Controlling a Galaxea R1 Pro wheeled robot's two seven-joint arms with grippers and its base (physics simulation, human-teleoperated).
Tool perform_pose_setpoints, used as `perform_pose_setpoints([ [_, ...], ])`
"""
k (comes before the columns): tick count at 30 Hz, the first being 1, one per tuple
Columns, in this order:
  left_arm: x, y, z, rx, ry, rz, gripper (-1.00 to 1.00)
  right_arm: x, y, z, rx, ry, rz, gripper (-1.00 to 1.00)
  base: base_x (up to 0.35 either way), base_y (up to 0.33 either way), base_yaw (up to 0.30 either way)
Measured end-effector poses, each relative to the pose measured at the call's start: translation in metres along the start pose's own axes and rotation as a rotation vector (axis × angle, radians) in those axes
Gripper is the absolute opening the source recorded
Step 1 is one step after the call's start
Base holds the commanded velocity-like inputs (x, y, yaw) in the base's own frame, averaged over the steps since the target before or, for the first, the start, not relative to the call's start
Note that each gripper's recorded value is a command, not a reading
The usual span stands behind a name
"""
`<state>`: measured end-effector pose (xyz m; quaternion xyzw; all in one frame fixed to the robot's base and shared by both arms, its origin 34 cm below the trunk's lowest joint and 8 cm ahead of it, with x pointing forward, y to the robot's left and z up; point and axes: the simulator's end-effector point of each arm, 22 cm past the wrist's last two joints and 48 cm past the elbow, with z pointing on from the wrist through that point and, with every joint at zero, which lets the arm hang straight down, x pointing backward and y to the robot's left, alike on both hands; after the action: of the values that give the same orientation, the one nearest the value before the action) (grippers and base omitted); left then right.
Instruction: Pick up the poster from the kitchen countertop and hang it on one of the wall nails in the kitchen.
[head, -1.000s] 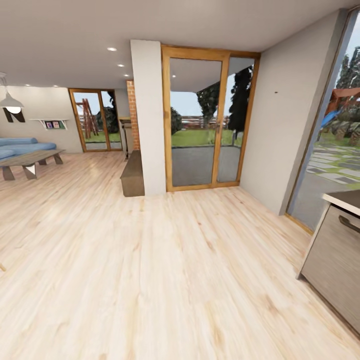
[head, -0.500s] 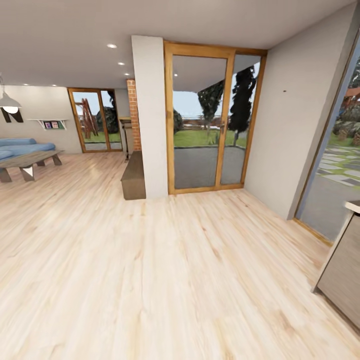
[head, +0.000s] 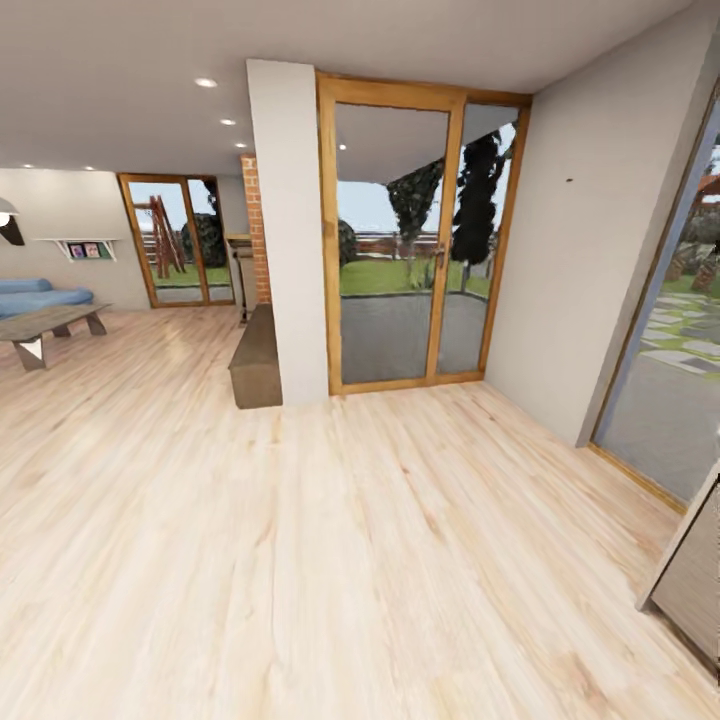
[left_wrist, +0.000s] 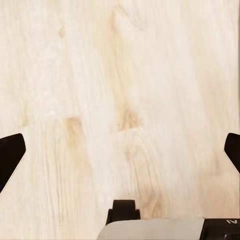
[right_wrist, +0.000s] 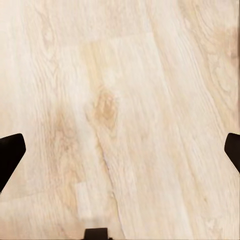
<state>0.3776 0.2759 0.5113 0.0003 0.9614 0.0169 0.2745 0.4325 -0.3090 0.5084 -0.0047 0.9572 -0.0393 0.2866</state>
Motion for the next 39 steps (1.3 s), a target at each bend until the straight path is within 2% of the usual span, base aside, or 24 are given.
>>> perform_pose_setpoints([
  [15, 0.000, 0.001, 0.000, -0.001, 0.000, 0.001, 1.00, 0.000, 0.000, 0.000, -0.001, 0.001, -0.001, 1.00, 0.338, 0.000, -0.260],
  [24, 0.000, 0.012, 0.000, -0.013, 0.000, 0.010, 1.00, 0.000, 0.000, 0.000, -0.001, 0.000, -0.002, 1.00, 0.339, 0.000, -0.258],
  [39, 0.000, 0.013, 0.000, -0.015, 0.000, 0.011, 1.00, 0.000, 0.000, 0.000, -0.001, 0.000, -0.003, 1.00, 0.339, 0.000, -0.029],
])
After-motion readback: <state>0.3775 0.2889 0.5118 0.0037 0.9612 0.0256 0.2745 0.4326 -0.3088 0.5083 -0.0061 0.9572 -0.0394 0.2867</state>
